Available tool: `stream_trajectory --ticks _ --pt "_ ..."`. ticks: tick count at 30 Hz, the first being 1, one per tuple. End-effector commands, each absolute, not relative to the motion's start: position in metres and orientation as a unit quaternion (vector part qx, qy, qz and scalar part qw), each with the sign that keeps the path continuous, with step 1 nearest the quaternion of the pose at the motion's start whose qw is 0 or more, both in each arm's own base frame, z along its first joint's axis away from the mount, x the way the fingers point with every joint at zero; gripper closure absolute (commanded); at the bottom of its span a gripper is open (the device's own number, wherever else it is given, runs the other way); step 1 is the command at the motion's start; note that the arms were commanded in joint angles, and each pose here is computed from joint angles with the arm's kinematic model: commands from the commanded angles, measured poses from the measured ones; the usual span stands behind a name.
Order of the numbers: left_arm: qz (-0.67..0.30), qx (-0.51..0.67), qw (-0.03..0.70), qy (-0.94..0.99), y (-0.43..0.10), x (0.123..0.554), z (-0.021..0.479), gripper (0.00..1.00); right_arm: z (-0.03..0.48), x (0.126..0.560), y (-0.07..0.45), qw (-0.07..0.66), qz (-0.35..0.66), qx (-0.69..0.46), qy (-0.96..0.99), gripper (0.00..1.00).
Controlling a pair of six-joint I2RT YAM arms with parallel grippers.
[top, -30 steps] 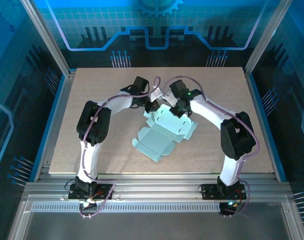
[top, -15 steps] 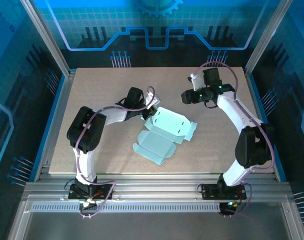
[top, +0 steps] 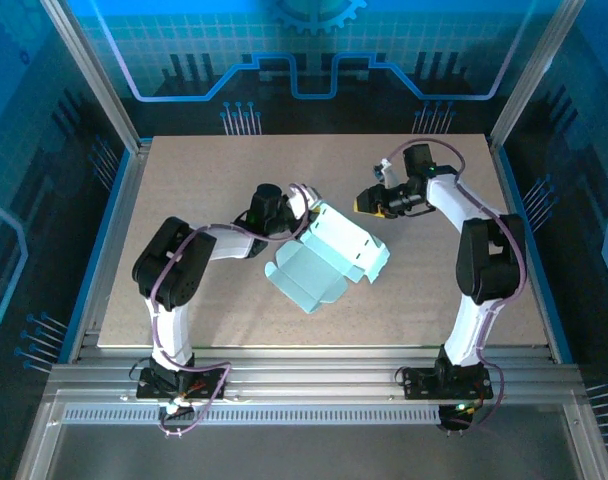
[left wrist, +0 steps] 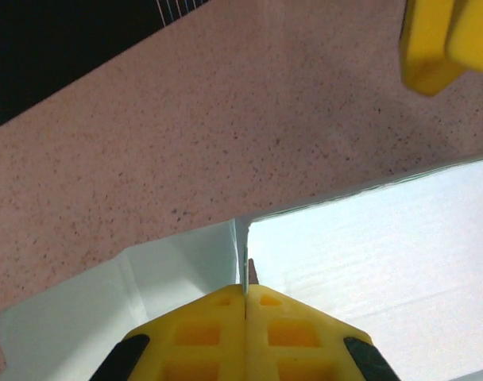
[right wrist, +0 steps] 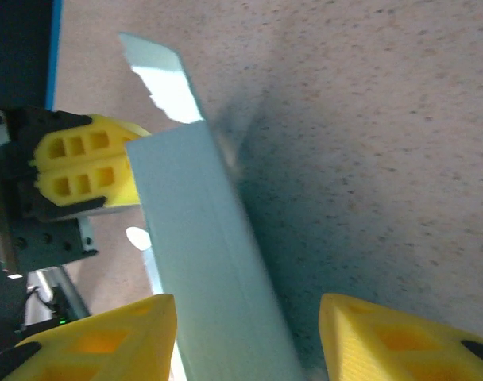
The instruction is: Fold the paper box
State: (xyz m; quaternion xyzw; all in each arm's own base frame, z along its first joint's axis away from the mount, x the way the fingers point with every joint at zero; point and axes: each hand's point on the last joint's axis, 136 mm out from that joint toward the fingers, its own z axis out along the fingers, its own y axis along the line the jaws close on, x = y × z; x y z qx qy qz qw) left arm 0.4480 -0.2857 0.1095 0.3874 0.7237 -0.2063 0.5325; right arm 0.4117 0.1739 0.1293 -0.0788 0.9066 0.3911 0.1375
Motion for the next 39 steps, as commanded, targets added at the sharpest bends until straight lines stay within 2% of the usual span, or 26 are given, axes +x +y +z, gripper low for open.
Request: stream_trajectory --ticks 1,8,18,25,30,35,37,39 --pt "-0.199 0.377 0.592 0.684 -0.291 0.453 0.146 1.00 0.143 0.410 0.199 0.120 0.447 -0.085 0.882 0.49" --pt "-0.186 0.359 0.608 0.683 -0.294 0.455 0.146 1.00 0.138 0.404 0.218 0.103 0.474 -0.090 0.870 0.51" --pt "-0.176 0.335 0.617 0.690 -0.293 0.458 0.136 1.00 0.133 0.397 0.219 0.100 0.466 -0.092 0.874 0.59" --pt "-0.169 0.326 0.619 0.694 -0.289 0.461 0.131 1.00 0.144 0.397 0.212 0.148 0.426 -0.112 0.886 0.56" --pt "-0.166 0.324 0.623 0.693 -0.288 0.461 0.129 1.00 0.153 0.395 0.195 0.197 0.347 -0.121 0.909 0.52" --pt "-0.165 0.323 0.623 0.693 -0.288 0.461 0.127 1.00 0.157 0.388 0.184 0.270 0.186 -0.180 0.928 0.56" --pt "-0.164 0.322 0.626 0.691 -0.287 0.462 0.127 1.00 0.161 0.386 0.186 0.305 0.161 -0.204 0.916 0.58" --pt "-0.163 0.320 0.632 0.687 -0.286 0.461 0.128 1.00 0.160 0.386 0.184 0.310 0.160 -0.202 0.915 0.60"
